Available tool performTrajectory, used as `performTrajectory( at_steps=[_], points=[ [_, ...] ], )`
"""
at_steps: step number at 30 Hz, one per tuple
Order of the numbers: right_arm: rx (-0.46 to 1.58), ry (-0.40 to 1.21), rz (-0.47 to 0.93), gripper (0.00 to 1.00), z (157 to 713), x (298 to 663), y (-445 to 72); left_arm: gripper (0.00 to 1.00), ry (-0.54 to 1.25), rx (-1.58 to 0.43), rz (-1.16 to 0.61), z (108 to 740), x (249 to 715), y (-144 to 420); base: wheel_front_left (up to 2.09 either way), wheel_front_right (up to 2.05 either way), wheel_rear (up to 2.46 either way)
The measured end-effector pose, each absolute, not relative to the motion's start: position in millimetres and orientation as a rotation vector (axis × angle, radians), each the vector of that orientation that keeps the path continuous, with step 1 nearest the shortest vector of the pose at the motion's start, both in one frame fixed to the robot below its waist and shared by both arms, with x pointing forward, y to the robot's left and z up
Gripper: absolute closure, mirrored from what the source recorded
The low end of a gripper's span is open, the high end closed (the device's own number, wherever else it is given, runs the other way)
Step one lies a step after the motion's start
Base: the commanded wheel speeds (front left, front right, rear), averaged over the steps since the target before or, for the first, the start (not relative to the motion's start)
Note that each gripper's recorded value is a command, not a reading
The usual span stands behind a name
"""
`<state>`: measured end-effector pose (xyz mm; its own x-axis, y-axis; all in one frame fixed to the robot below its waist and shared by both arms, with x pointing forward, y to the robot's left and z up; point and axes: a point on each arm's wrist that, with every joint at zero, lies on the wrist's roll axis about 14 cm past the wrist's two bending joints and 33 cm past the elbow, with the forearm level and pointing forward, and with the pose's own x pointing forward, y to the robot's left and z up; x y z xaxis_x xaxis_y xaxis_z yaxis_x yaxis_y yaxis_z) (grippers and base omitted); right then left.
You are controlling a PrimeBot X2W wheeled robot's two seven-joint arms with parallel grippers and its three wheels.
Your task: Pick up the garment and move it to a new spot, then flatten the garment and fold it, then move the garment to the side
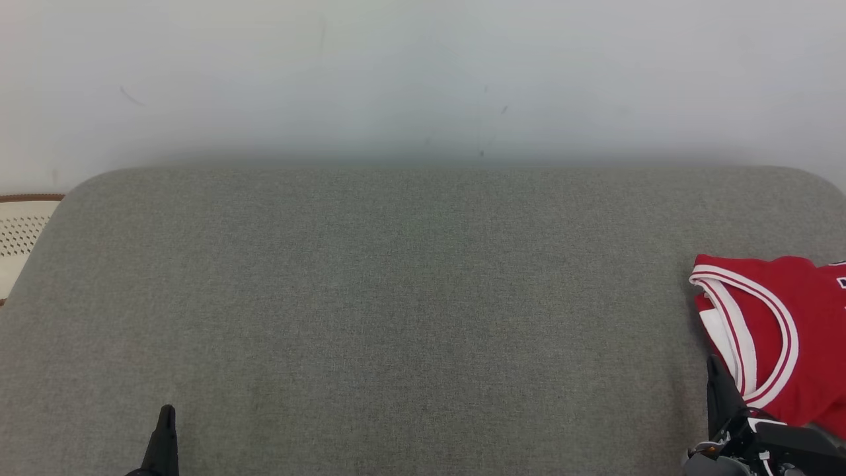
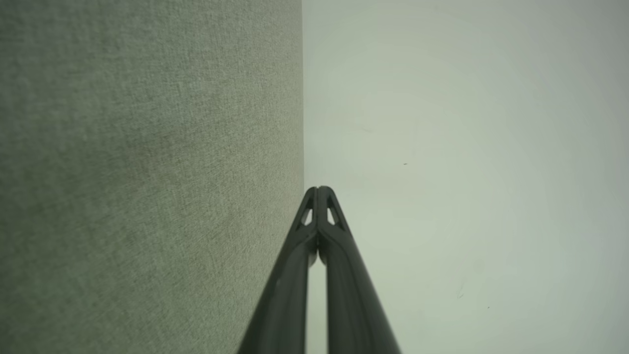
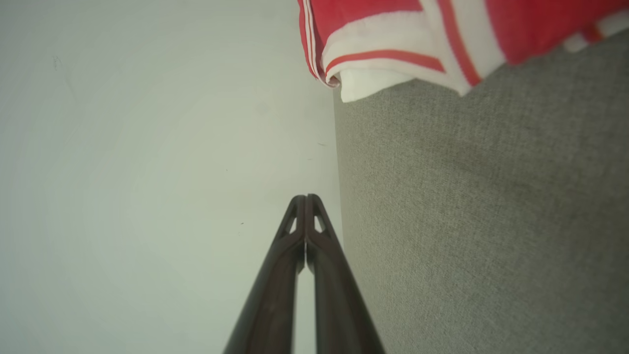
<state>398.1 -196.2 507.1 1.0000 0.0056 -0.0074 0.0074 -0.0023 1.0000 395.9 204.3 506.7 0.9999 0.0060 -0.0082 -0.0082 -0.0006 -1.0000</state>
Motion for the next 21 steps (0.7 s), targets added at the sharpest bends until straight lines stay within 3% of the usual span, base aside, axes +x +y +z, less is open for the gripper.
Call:
performTrajectory(
  at_steps=[21],
  points=[
    [1.574,0.010,-0.001,1.00,507.1,398.1,-196.2,1.00,0.002,-1.571,0.011,506.7,395.9,204.2,0.00,0.00,0.00]
  ],
)
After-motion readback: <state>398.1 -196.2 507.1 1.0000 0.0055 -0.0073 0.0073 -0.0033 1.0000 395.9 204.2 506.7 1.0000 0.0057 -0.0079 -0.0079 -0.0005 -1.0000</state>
